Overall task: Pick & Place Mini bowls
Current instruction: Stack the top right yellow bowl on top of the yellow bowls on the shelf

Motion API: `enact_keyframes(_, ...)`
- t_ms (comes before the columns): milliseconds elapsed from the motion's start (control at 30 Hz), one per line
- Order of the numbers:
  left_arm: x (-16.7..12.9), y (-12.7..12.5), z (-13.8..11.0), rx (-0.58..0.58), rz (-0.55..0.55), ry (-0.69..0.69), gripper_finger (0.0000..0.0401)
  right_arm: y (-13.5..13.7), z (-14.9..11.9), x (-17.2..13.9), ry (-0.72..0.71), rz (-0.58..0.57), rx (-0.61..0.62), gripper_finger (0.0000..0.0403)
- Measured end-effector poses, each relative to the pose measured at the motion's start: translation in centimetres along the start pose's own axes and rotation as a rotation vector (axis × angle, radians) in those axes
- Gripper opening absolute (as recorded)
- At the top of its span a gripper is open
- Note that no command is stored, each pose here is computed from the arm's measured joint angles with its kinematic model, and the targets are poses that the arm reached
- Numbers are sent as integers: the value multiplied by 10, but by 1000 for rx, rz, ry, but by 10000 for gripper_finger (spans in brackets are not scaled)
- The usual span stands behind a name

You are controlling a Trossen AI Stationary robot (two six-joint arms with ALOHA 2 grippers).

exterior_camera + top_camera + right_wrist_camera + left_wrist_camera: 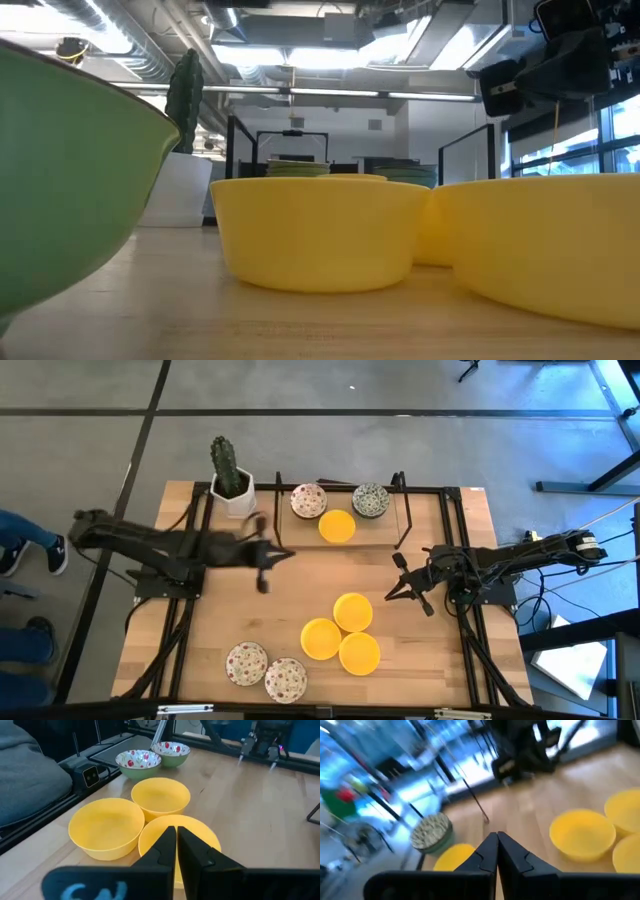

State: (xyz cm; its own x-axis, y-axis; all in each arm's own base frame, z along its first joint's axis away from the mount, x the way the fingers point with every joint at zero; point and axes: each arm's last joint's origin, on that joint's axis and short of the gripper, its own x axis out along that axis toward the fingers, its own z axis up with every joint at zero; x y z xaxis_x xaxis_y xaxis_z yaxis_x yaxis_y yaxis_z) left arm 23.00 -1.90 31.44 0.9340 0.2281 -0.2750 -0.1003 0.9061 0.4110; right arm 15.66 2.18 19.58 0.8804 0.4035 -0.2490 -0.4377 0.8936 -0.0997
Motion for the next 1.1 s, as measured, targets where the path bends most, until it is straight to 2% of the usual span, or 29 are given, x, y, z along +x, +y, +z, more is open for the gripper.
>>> enact_keyframes(100,-24,-17,-40,-46,130,-119,2,-1,4,0,-36,-9,-15,19)
enact_keyframes(167,-37,-25,-60,-71,166,-199,1,-2,7,0,-71,-34,-14,19)
enact_keyframes(300,-53,-31,-80,-66,196,-359,2,-6,17,-1,-93,-108,41,10)
enact_keyframes(400,-57,-30,-83,-36,253,-426,2,-8,31,4,28,-212,94,5)
enact_keyframes(533,-58,-25,-81,14,349,-408,1,-8,53,18,302,-328,152,3)
enact_keyframes(667,-59,-24,-80,1,366,-403,5,-4,77,40,537,-312,241,7)
enact_keyframes(800,-56,-27,-83,-32,331,-378,8,-1,85,63,736,-294,277,15)
enact_keyframes(900,-54,-29,-83,-61,296,-386,5,0,81,78,827,-280,277,24)
enact_keyframes(1100,-51,-32,-86,-47,258,-365,6,0,66,104,857,-249,292,65)
